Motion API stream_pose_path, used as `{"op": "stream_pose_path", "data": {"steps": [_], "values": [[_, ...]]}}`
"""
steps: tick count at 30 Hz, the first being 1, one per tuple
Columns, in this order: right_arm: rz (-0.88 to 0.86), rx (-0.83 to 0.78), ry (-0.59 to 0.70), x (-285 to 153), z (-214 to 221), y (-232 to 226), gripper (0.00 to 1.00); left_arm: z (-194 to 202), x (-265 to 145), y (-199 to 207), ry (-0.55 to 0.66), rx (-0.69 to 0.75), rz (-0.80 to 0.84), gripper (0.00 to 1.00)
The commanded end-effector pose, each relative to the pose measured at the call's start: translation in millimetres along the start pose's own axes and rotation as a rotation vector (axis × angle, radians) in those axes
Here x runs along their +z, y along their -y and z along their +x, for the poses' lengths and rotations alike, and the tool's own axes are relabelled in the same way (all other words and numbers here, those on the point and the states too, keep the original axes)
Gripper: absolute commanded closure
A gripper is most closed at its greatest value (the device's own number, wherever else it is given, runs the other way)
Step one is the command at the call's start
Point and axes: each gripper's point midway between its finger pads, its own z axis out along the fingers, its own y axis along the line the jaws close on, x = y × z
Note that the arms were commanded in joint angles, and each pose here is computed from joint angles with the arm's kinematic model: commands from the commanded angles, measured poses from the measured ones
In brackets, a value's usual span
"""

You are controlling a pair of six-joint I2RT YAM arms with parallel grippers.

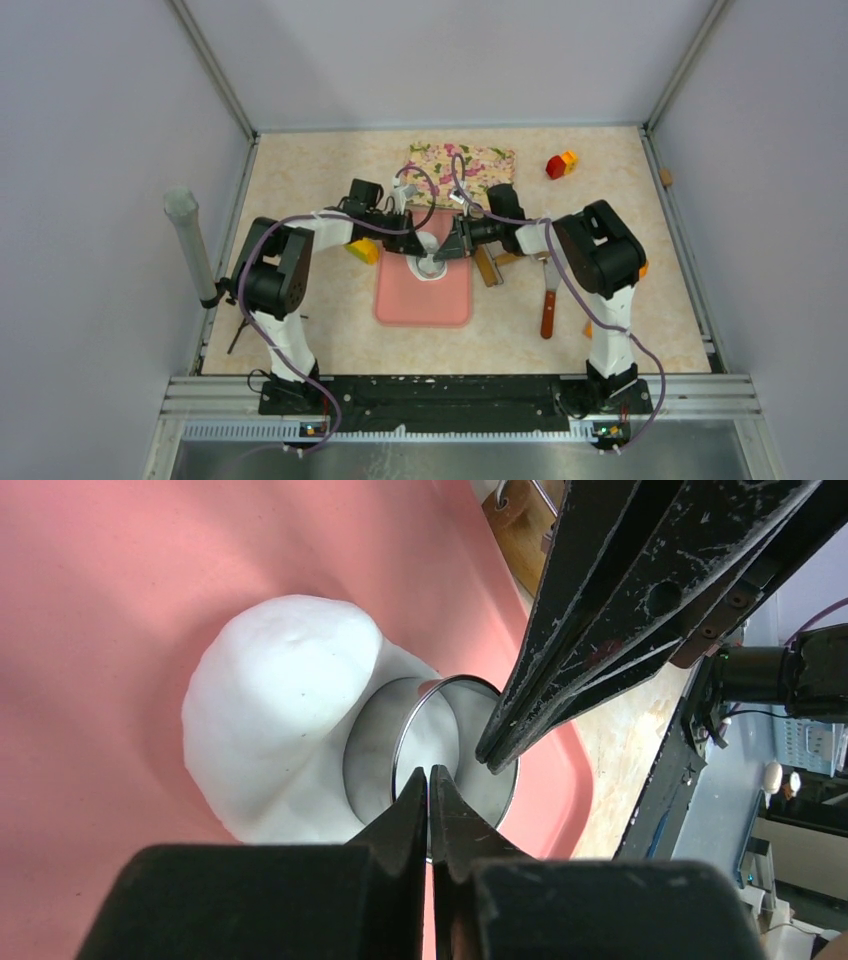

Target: Roll out the dumpling wrappers from the dough

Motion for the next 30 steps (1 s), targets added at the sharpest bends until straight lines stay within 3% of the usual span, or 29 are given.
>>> {"op": "stream_pose_path", "data": {"steps": [1,16,25,28,30], "values": [[-0.048,-0.083,0.022,-6.5,-21.0,-21.0,1.0,-21.8,-11.9,10.3,0.069,0.099,0.016,1.0],[-0.123,-0.168,0.02,-19.7,-32.0,-60.0,1.0,-38.2,5.7,31.6,0.053,0.118,0.091,1.0],[-0.098,-0.222,-0.023,-23.5,-18.1,-59.8,0.99,-21.5,-26.5,48.0,0.013,0.189,0.109,1.0],[-0.048,-0.308,-0.026,-26.7,-25.9,-59.6,0.77,-28.4,-48.1,39.4,0.055,0.2,0.053,0.98],[0.011,-0.412,-0.032,-32.4,-33.7,-59.7,0.61,-34.0,-59.1,25.6,0.08,0.199,-0.026,0.88]]}}
